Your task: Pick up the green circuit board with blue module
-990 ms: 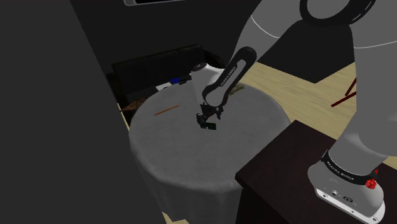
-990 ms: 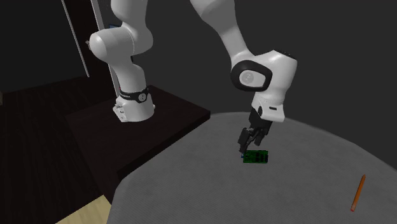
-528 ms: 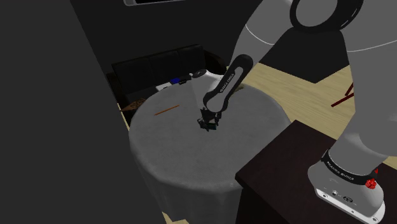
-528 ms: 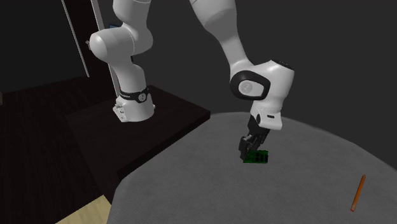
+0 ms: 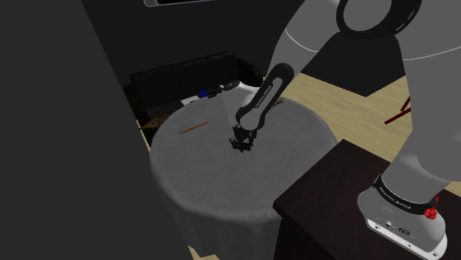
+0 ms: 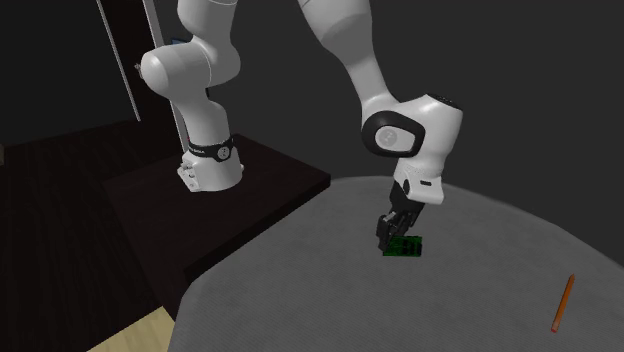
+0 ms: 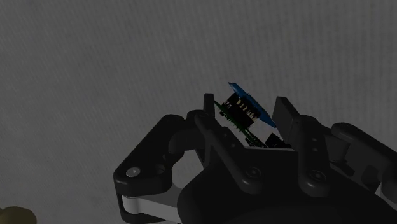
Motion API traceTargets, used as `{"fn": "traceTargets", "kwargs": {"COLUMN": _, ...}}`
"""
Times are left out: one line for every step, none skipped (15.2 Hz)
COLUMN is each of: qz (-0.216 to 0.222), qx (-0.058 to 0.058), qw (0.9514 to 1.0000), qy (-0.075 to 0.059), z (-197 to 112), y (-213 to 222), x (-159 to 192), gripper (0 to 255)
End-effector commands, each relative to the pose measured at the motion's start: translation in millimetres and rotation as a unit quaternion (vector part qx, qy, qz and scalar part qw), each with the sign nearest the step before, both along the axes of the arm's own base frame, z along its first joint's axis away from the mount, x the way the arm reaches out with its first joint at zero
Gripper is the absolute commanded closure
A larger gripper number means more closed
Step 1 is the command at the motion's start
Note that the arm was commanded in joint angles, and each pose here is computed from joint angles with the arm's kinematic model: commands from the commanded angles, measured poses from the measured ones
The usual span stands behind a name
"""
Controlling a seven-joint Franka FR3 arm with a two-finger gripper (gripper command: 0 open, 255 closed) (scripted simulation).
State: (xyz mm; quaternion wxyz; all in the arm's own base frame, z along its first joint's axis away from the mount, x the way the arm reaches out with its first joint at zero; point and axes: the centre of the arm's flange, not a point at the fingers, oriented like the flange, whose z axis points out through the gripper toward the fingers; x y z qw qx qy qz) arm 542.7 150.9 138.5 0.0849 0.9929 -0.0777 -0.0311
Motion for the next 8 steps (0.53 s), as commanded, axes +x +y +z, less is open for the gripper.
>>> {"fn": "traceTargets", "kwargs": {"qz": 0.000, "qx": 0.000, "qw": 1.0000, "qy": 0.001, "z": -0.6, "y": -0.7, "x": 0.2, "gripper": 255}}
{"fn": "traceTargets", "kwargs": {"qz": 0.000, "qx": 0.000, "qw": 1.0000, "qy": 0.001, "z": 4.7, "y": -0.7, "x": 0.2, "gripper": 255}}
{"fn": "traceTargets", "kwargs": {"qz": 0.000, "qx": 0.000, "qw": 1.0000, "qy": 0.001, "z": 10.0, "y": -0.7, "x": 0.2, "gripper": 255}}
{"fn": "traceTargets", "kwargs": {"qz": 0.000, "qx": 0.000, "qw": 1.0000, "qy": 0.001, "z": 15.3, "y": -0.7, "x": 0.2, "gripper": 255}}
{"fn": "traceTargets", "kwargs": {"qz": 0.000, "qx": 0.000, "qw": 1.0000, "qy": 0.001, "z": 20.6, "y": -0.7, "x": 0.2, "gripper": 255}}
{"fn": "traceTargets", "kwargs": {"qz": 0.000, "qx": 0.000, "qw": 1.0000, "qy": 0.001, "z": 25.9, "y": -0.7, "x": 0.2, "gripper": 255}}
{"fn": "traceTargets", "kwargs": {"qz": 0.000, "qx": 0.000, "qw": 1.0000, "qy": 0.001, "z": 31.1, "y": -0.7, "x": 0.2, "gripper": 255}}
{"fn": "traceTargets", "kwargs": {"qz": 0.000, "qx": 0.000, "qw": 1.0000, "qy": 0.001, "z": 36.4, "y": -0.7, "x": 0.2, "gripper": 255}}
